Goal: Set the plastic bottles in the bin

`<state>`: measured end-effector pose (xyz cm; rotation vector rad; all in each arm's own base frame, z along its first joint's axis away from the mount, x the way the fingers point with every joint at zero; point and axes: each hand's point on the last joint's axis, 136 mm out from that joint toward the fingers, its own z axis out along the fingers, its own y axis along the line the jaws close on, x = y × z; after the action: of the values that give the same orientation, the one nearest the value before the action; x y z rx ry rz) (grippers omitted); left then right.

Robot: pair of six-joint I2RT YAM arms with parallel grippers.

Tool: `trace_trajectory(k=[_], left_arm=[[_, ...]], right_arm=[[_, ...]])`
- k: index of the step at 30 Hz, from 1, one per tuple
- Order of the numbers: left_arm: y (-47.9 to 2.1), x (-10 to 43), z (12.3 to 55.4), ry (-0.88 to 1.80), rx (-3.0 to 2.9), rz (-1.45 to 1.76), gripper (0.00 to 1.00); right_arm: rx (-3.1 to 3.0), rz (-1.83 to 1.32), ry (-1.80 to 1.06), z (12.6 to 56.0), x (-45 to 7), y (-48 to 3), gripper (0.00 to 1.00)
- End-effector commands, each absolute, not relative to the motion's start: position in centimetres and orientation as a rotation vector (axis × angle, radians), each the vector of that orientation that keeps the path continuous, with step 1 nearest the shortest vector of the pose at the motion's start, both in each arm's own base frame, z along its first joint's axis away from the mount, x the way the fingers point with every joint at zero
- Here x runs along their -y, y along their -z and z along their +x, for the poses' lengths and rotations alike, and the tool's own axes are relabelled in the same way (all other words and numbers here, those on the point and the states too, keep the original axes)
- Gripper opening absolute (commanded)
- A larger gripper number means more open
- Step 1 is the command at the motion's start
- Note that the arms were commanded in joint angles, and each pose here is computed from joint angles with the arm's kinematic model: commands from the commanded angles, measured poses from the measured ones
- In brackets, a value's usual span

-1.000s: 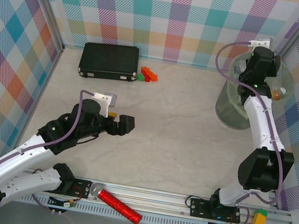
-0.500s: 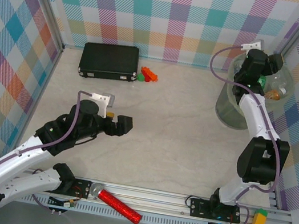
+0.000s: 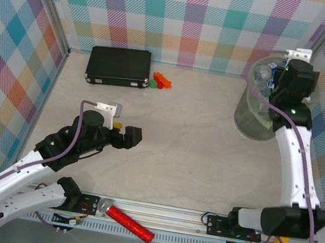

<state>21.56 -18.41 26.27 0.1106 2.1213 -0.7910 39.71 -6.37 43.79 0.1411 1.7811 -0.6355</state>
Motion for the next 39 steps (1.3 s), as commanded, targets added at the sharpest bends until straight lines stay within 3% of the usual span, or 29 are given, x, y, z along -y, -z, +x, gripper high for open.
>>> trace_trajectory(k=[1,12,21,23,25,32,39], left_arm=[[-26.2,18.1,21.5,0.786,-2.123,0.104,1.0],[-26.3,18.1,21.6,0.785,-2.126,0.09,1.0],[-25.5,16.7,22.7,0.673,-2.152,0.01,1.0],[-25.3,16.0,23.2,0.621,-2.151,-0.032,0.99],[-25.0,14.9,23.6,0.544,-2.149,-0.079,1.0],[-23.4,10.2,25.1,0.241,-2.093,-0.247,0.99],[-21.3,4.5,25.7,-0.179,-1.984,-0.373,1.0]], right_arm=[[-1.879,0.177,0.487,39.0,5.2,-40.7,0.66],[-1.966,0.227,0.389,41.2,4.1,-39.2,0.7],[-1.962,0.126,0.221,38.7,-0.7,-38.9,0.79],[-1.954,0.089,0.173,37.7,-2.2,-38.9,0.8],[-1.949,0.049,0.09,36.7,-4.1,-38.8,0.99],[-1.915,-0.045,-0.209,33.3,-8.9,-36.9,0.99],[-1.915,-0.07,-0.215,32.3,-9.0,-30.2,0.99]])
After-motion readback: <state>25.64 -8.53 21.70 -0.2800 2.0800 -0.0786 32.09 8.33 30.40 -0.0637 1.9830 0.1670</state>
